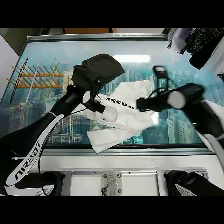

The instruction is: Fold the clothes and pants, and hang the long-sleeved shirts on hangers.

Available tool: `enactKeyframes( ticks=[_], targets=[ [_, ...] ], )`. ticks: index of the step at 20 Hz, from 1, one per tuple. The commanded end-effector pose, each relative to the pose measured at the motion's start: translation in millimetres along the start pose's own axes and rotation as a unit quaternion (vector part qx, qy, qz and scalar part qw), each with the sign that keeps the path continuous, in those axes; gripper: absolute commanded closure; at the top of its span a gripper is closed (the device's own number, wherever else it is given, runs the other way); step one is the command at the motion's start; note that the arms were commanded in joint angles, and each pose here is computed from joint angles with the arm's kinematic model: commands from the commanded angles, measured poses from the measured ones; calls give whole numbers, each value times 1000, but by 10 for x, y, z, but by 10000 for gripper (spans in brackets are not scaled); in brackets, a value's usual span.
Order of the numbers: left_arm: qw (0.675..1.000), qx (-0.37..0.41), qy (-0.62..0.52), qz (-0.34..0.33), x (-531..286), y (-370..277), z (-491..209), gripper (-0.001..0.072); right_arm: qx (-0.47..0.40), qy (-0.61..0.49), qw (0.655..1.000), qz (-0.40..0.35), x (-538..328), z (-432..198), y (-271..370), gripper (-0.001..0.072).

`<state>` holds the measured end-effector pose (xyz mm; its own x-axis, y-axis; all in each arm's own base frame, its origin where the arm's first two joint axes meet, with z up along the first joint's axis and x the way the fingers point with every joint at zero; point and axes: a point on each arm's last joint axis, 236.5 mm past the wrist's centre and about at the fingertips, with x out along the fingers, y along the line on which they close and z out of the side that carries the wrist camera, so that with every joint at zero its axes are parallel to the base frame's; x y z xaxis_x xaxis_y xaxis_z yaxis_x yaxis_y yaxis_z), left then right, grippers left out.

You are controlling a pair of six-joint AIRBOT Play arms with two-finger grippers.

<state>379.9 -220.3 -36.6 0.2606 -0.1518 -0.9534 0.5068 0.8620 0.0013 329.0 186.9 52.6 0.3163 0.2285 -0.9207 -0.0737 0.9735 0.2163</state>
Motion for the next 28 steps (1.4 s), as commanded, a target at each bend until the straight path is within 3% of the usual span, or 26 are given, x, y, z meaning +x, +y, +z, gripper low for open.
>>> enactKeyframes(
  ticks=[1, 2, 3, 4, 8, 14, 15, 16, 17, 23, 24, 26, 28],
  targets=[
    [1000, -16, -12, -22, -153, -104, 42, 693, 54, 80, 994, -41, 689, -442, 276, 235],
    [999, -17, -16, -24, -190, -117, 58, 693, 62, 88, 994, -34, 817, -494, 373, 225],
    [999, -16, -21, -24, -225, -121, 70, 693, 75, 88, 993, -15, 927, -499, 503, 107],
    [999, -16, -24, -24, -253, -120, 79, 693, 90, 82, 993, 7, 995, -457, 623, 51],
    [999, -18, -26, -29, -312, -146, 76, 693, 142, 40, 988, 46, 1070, -226, 795, 60],
    [998, -31, -6, -59, -327, -288, -13, 692, 139, 36, 988, -51, 1117, -268, 339, 62],
    [998, -31, 4, -60, -328, -293, -60, 693, 137, 37, 988, -63, 1111, -280, 280, 107],
    [998, -29, 15, -60, -329, -297, -114, 693, 132, 40, 988, -76, 1101, -297, 223, 257],
    [998, -27, 25, -60, -340, -296, -164, 693, 128, 44, 987, -88, 1090, -321, 169, 322],
    [997, -26, -28, -62, -792, -300, -153, 692, 91, 67, 981, -159, 988, -446, -157, 325],
    [997, -23, -31, -67, -879, -345, -172, 692, 66, 70, 983, -156, 970, -443, -150, 388],
    [995, -24, -41, -88, -1079, -461, -203, 693, -19, 80, 986, -145, 785, -418, -129, 691],
    [989, -32, -62, -129, -1358, -640, -171, 693, -97, 74, 983, -135, 324, -281, -117, 690]
  ],
)
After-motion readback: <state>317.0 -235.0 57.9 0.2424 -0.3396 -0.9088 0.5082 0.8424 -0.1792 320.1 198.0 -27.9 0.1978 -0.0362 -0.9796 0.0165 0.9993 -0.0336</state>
